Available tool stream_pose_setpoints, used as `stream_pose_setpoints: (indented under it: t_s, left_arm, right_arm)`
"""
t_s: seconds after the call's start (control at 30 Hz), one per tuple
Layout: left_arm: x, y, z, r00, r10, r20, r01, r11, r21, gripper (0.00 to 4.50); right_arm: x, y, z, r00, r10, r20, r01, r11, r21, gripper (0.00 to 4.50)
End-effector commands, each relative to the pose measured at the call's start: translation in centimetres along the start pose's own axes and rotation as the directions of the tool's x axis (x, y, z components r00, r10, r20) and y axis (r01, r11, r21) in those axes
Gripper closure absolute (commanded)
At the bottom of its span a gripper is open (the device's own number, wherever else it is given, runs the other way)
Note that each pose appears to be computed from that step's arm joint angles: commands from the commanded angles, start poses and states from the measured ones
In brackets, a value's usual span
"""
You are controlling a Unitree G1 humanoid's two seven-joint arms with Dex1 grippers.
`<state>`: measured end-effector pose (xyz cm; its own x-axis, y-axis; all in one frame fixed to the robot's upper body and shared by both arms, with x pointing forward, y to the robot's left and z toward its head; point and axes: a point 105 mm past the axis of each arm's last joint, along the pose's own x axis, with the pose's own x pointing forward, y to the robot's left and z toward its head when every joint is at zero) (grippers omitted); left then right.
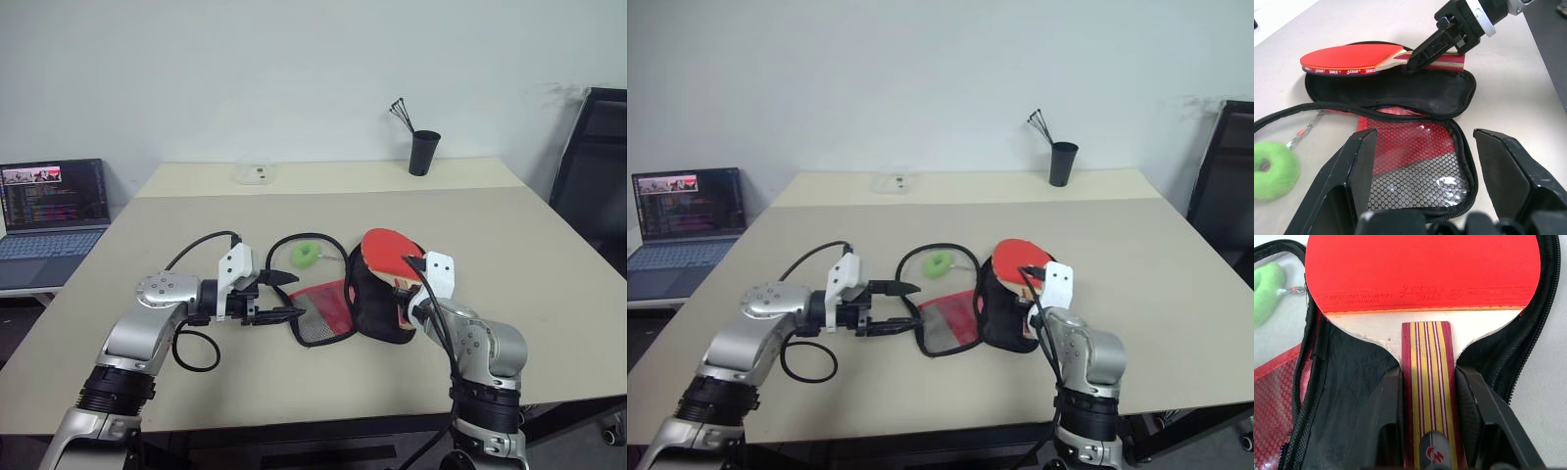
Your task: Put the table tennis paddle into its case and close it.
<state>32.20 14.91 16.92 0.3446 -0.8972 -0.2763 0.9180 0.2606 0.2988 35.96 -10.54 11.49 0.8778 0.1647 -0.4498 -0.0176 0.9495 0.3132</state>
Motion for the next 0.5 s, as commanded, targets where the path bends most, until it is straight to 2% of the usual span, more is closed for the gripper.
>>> stream_pose_setpoints:
  t_s: [0.03, 0.07, 0.13, 0.3, 0.5]
  left_arm:
    - [-0.5, 0.2, 1.2, 1.000, 0.015, 0.022, -0.016, 0.999, 0.044, 1.08]
    - [-0.5, 0.2, 1.2, 1.000, 0.015, 0.022, -0.016, 0.999, 0.044, 1.08]
    - [-0.5, 0.2, 1.2, 1.000, 0.015, 0.021, -0.016, 0.999, 0.045, 1.08]
    - [-0.5, 0.2, 1.1, 1.000, 0.016, 0.018, -0.017, 0.999, 0.045, 1.08]
    - [-0.5, 0.3, 1.0, 1.000, 0.019, 0.017, -0.020, 0.999, 0.043, 1.08]
  right_arm:
    - [-0.2, 1.5, -0.1, 0.999, 0.042, 0.014, -0.042, 0.999, 0.027, 3.43]
    - [-0.2, 1.6, -0.1, 0.999, 0.045, 0.015, -0.046, 0.999, 0.028, 2.72]
    - [-0.3, 2.0, -0.1, 0.998, 0.056, 0.016, -0.056, 0.998, 0.024, 2.26]
    - [-0.7, 2.6, -0.2, 0.995, 0.098, 0.007, -0.098, 0.995, -0.011, 0.62]
    - [-1.3, 2.8, -0.2, 0.991, 0.134, 0.002, -0.134, 0.990, -0.036, 0.62]
